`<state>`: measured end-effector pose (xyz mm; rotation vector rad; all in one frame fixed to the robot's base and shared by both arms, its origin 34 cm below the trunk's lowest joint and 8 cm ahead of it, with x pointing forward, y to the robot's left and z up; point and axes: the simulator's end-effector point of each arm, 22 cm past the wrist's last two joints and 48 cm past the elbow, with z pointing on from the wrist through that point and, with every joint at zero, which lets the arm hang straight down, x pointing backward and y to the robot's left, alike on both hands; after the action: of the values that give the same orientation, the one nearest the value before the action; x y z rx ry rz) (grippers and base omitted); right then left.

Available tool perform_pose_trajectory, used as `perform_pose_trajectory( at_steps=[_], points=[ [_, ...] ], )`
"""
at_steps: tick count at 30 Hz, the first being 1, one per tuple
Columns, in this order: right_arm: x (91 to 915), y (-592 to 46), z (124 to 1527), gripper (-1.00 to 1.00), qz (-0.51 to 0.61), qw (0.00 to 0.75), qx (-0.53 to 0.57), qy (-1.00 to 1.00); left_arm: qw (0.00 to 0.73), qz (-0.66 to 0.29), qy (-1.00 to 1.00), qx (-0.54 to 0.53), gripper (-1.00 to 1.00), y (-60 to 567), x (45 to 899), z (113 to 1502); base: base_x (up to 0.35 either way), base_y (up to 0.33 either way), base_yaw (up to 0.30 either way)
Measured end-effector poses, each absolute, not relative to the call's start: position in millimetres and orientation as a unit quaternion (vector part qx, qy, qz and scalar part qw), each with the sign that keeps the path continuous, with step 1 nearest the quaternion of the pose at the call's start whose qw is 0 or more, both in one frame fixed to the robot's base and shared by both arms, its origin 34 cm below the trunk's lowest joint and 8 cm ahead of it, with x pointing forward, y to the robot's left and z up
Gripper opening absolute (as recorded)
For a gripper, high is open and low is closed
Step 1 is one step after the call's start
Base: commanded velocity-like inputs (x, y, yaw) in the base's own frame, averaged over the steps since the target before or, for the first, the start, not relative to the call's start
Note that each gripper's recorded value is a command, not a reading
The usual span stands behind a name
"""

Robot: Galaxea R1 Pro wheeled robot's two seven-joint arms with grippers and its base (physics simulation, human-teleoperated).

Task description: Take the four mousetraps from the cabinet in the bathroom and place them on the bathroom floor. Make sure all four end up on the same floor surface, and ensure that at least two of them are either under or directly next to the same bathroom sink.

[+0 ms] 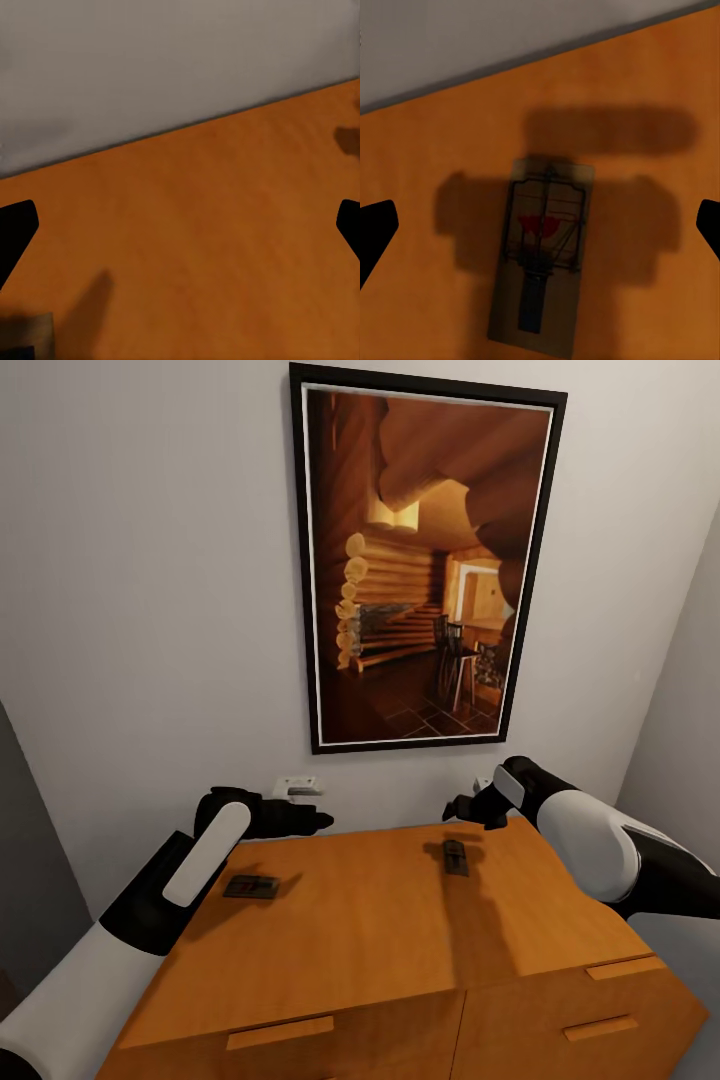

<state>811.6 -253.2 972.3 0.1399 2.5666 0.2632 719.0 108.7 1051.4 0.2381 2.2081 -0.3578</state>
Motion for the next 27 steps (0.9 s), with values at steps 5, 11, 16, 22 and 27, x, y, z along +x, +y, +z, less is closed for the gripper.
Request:
perform_pose_trajectory(
  at_steps=[5,11,16,22,27],
  points=[
    [811.2,-253.4,971.4,1.00,0.097,0.275,0.052,0.955,0.432,-0.143,0.886,0.095,1.00,109.3,719.1,1051.4,0.000,0.000,0.000],
    [812.1,-254.0,973.4,1.00,0.096,0.276,0.051,0.955,0.432,-0.143,0.886,0.095,1.00,109.5,719.2,1051.4,0.000,0.000,0.000],
    [812.1,-254.8,973.4,1.00,0.095,0.276,0.051,0.955,0.432,-0.142,0.886,0.095,1.00,109.6,719.2,1051.4,0.000,0.000,0.000],
    [813.8,-255.4,974.2,1.00,0.094,0.281,0.051,0.954,0.432,-0.143,0.886,0.095,1.00,109.1,719.1,1051.3,0.000,0.000,0.000],
    [815.9,-256.1,975.6,1.00,0.093,0.286,0.052,0.952,0.432,-0.143,0.886,0.095,1.00,109.2,719.2,1051.4,0.000,0.000,0.000]
  ],
)
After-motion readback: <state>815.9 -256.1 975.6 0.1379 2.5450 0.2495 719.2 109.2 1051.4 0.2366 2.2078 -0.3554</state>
